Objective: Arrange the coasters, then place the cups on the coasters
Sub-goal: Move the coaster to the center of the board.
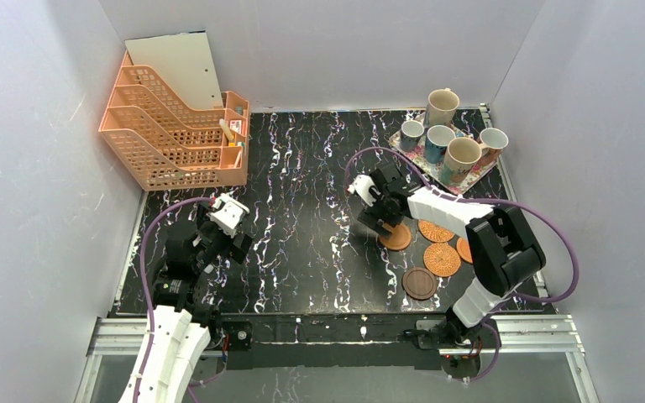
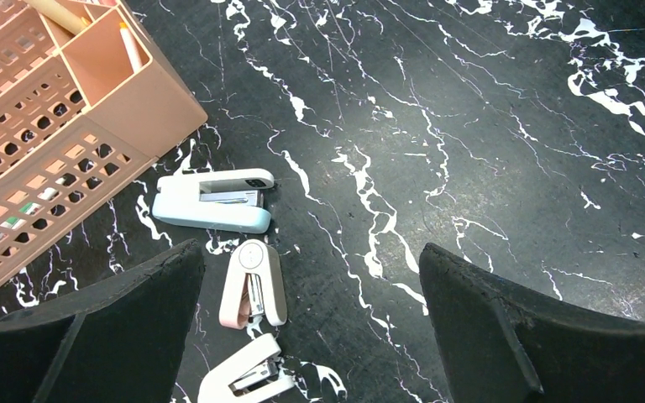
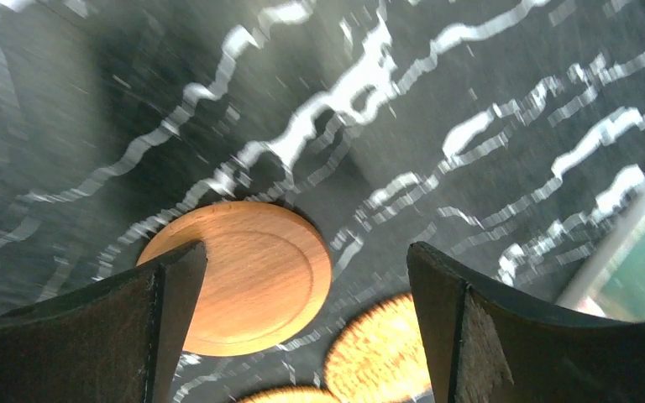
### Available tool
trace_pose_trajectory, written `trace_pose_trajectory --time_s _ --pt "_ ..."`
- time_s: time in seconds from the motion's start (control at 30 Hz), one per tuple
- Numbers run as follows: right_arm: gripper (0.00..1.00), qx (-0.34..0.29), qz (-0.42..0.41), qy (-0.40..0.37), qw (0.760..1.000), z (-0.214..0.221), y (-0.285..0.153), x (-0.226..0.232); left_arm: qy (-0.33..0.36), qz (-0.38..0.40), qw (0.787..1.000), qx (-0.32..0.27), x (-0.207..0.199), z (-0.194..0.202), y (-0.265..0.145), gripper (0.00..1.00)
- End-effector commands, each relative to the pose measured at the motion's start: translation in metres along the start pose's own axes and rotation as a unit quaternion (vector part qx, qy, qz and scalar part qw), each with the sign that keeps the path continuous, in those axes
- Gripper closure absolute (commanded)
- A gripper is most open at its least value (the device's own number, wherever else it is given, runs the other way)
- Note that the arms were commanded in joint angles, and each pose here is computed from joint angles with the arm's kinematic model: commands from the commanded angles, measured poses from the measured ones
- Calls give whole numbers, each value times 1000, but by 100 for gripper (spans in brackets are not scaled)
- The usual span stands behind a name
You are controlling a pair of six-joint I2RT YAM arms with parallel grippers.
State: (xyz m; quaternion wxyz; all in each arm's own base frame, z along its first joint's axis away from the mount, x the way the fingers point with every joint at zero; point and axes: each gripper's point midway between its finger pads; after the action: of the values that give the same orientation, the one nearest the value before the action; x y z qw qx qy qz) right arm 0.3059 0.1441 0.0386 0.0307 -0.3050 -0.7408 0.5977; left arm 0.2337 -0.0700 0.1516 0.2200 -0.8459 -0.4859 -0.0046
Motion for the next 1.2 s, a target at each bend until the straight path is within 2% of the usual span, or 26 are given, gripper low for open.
trace_pose_trajectory --time_s 0.0,0.07,0.17,0.23,0.33,0.43,0.53,0.6,0.7,0.83,0.93,1.03,1.17 --pt "2 -130 -98 51 985 -73 -3 29 6 11 1000 -5 -3 -1 1 2" --pt "2 -145 -98 73 982 -94 -2 25 5 12 1000 1 -3 1 2 2" --pt "2 -181 -45 100 977 -125 -16 -7 4 12 1000 4 -3 2 3 2" --pt "2 -228 -11 106 968 -138 -43 -26 4 12 1000 3 -3 2 2 2" --pt "2 -303 -18 89 949 -146 -94 -26 6 20 1000 -6 -5 -1 4 2" --pt "2 -328 -8 41 944 -135 -137 -25 8 54 998 -13 -12 -11 10 2" --pt "2 -293 18 -46 955 -101 -148 -22 4 91 996 5 -10 -25 24 2" --pt "2 -222 10 -89 971 -62 -135 -11 -21 99 994 36 -2 -28 41 2" --pt "2 -143 -1 -118 983 -19 -115 0 -50 105 992 52 3 -33 54 2" --pt "2 -34 -52 -145 988 36 -92 23 -50 136 989 38 -11 -28 55 2" --pt "2 -36 -32 -167 985 44 -77 23 -51 135 989 25 -16 -27 49 2" --pt "2 -78 21 -162 983 22 -63 7 -36 132 991 18 -18 -22 43 2" --pt "2 -103 28 -133 985 -4 -49 -1 -23 108 993 34 -11 -18 35 2"
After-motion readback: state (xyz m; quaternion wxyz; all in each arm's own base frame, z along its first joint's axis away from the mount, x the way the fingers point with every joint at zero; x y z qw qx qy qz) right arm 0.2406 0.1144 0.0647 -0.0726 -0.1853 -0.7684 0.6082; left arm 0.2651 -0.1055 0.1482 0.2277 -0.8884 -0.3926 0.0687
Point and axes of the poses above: each gripper's point midway between its finger pads, its own y axis out along the fingers, its own x axis along the line the jaws close on, z = x × y, and after that the axes turned 1 degree about -y, right-handed
